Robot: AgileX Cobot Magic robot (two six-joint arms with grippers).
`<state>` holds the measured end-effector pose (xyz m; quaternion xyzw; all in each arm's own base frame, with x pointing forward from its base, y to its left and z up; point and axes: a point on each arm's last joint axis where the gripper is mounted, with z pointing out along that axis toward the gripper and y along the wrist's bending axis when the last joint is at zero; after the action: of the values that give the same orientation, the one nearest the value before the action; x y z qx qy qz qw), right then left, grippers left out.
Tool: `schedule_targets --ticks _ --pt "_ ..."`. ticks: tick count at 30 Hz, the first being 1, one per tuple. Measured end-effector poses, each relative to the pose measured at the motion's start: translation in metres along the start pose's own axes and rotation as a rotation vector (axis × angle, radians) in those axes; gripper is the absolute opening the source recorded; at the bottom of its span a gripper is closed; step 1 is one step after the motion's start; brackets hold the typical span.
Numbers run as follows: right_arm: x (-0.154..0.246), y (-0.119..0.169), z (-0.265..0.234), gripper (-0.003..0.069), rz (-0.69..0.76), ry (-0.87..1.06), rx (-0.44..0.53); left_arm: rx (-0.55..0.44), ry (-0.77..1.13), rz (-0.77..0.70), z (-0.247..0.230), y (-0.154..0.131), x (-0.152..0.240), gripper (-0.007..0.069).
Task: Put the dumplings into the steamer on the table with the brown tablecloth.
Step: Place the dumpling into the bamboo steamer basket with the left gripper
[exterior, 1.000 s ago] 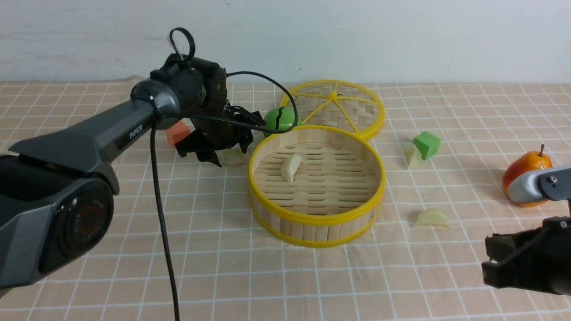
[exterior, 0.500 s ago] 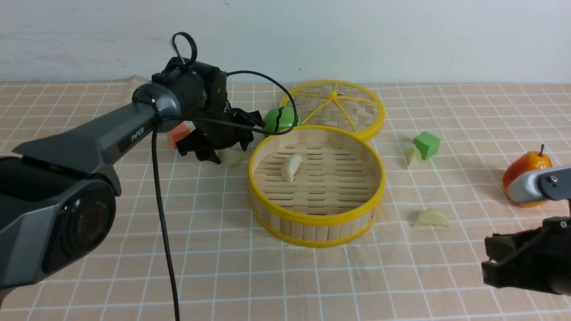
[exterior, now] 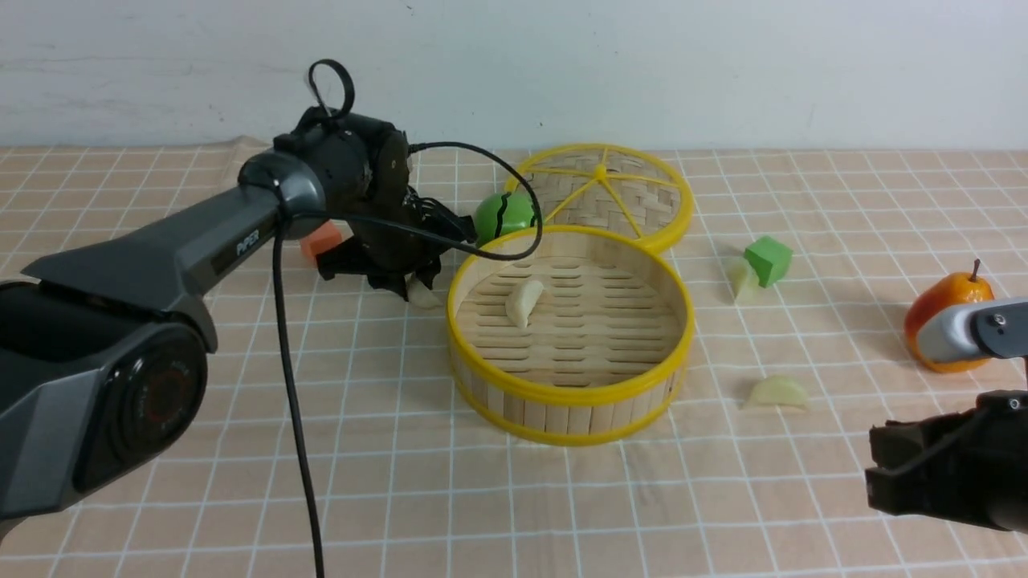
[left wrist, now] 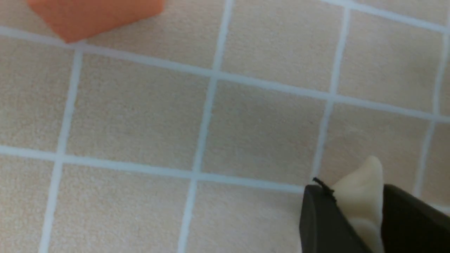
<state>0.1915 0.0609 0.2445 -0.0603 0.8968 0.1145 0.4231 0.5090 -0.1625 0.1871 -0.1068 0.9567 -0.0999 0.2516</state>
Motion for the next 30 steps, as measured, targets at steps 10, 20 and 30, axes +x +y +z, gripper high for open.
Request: schedule_targets --ticks 10,20,30 --pt "0.000 0.000 0.000 0.0092 -0.001 0.000 0.000 0.176 0.048 0.287 -0.104 -0.060 0.015 0.0183" --pt "0.000 0.000 0.000 0.0095 0.008 0.005 -0.003 0.104 0.146 0.509 -0.057 -0.093 0.088 0.0183" --pt "0.002 0.000 0.000 0.0106 0.011 0.025 -0.003 0.042 0.187 0.544 -0.037 -0.085 0.094 0.0345"
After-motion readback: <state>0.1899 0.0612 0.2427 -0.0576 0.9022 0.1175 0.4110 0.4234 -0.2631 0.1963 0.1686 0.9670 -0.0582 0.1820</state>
